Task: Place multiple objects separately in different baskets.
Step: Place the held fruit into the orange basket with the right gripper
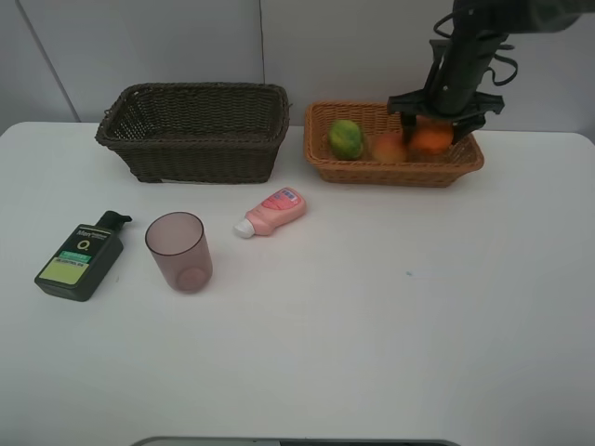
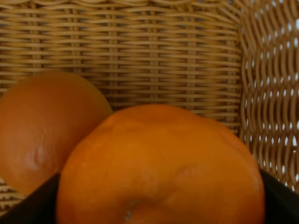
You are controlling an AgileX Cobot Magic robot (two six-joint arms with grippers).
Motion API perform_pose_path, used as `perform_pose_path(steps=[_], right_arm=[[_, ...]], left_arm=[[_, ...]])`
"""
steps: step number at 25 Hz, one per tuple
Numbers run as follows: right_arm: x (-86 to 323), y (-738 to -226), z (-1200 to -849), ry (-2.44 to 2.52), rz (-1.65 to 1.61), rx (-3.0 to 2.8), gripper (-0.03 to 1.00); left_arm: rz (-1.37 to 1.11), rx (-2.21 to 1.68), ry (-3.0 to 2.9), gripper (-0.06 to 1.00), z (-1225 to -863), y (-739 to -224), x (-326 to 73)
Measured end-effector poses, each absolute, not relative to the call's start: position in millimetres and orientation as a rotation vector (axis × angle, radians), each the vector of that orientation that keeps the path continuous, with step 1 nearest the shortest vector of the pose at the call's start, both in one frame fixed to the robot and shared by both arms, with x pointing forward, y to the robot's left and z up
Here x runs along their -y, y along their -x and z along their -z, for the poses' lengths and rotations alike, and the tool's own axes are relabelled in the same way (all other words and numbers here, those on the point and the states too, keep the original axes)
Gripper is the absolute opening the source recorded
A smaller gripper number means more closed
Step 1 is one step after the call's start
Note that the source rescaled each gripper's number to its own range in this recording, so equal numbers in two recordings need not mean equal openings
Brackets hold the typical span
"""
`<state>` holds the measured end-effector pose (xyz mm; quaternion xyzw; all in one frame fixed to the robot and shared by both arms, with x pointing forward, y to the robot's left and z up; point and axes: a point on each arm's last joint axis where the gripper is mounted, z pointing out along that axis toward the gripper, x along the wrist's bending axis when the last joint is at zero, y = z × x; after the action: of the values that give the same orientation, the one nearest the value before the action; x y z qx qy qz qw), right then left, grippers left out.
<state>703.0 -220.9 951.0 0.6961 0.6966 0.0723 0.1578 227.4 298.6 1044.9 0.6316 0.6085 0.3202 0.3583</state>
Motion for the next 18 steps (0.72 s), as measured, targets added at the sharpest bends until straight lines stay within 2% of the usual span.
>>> perform_pose_path(steps=[9, 11, 13, 15, 18], right_arm=[[220.5, -703.9, -951.2, -1.986, -0.221, -1.989, 0.45], [220.6, -703.7, -951.2, -1.988, -0.219, -1.99, 0.53], [220.6, -703.7, -951.2, -1.988, -0.218, -1.99, 0.68], [221.1, -703.6, -951.2, -1.984, -0.211, -1.991, 0.74], [221.2, -702.5, -956.1, -1.985, -0.218, -1.986, 0.77]], left_arm=[[-0.826, -1.57, -1.629, 0.99, -1044.9, -227.4, -298.6], [-0.826, -1.57, -1.629, 0.99, -1044.9, -227.4, -298.6], [-0.826, -1.57, -1.629, 0.99, -1044.9, -227.4, -298.6], [-0.826, -1.57, -1.629, 0.99, -1044.9, -227.4, -298.6], [-0.826, -1.57, -1.629, 0.99, -1044.9, -227.4, -298.6]])
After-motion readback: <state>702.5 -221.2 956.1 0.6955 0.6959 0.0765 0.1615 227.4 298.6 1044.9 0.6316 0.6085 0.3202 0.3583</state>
